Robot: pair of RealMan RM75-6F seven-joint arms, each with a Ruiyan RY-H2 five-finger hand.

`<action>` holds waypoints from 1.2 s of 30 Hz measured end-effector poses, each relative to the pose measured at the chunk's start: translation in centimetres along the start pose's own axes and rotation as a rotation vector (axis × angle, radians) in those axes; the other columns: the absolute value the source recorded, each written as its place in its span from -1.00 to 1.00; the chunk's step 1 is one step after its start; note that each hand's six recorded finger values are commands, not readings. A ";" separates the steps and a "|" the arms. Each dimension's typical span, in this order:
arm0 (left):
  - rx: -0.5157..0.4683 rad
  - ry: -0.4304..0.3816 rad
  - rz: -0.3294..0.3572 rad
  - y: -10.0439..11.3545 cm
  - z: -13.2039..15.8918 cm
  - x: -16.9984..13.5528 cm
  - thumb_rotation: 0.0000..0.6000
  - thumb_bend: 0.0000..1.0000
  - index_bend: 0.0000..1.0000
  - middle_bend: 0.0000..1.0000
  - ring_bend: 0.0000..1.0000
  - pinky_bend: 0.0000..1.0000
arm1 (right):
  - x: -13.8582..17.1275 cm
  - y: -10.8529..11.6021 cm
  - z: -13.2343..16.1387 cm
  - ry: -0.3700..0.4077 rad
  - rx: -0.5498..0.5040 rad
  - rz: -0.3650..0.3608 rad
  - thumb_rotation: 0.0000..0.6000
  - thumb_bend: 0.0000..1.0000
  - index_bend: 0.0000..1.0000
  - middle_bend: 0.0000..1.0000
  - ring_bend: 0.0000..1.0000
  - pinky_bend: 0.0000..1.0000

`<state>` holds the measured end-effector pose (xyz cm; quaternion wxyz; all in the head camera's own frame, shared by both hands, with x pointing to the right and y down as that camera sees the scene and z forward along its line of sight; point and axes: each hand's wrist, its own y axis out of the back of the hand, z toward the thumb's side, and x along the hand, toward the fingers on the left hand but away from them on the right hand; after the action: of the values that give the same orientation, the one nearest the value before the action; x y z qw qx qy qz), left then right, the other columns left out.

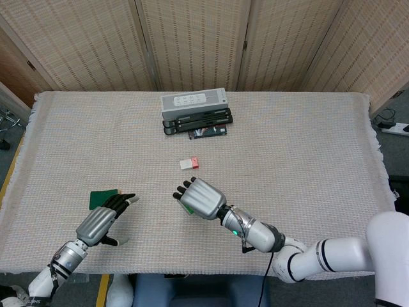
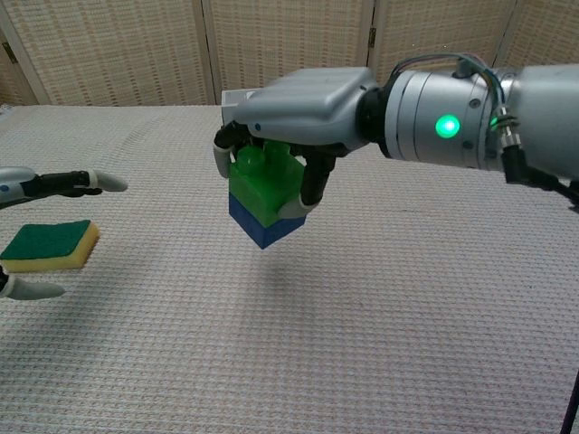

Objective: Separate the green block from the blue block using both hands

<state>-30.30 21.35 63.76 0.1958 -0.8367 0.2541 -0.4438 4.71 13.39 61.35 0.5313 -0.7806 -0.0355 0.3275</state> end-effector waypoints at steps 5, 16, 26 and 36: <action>-0.133 -0.040 -0.117 0.2 1.9 2.6 1.00 -0.49 -0.80 -0.83 -1.00 -0.90 | 0.8 1.0 1.0 0.056 0.038 -0.004 1.00 -0.32 0.58 0.50 0.30 -0.14; -0.570 -0.091 -0.289 1.6 4.7 6.6 1.00 -0.31 -0.67 -0.83 -1.00 -0.90 | 1.4 1.5 3.2 0.153 0.036 0.001 1.00 -0.32 0.59 0.50 0.30 -0.14; -0.703 -0.131 -0.449 2.1 3.7 9.2 1.00 -0.31 -0.67 -0.83 -1.00 -0.90 | 1.3 1.9 4.0 0.186 0.003 -0.008 1.00 -0.32 0.59 0.50 0.29 -0.14; -0.723 -0.181 -0.594 0.8 2.7 9.6 1.00 -0.31 -0.68 -0.83 -1.00 -0.92 | 1.1 1.9 4.1 0.191 -0.003 -0.009 1.00 -0.32 0.59 0.50 0.29 -0.14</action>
<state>-23.68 15.25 68.02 -0.2220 -0.9230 0.1239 -0.2889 2.73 16.30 58.32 0.5328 -0.8087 0.0112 0.2490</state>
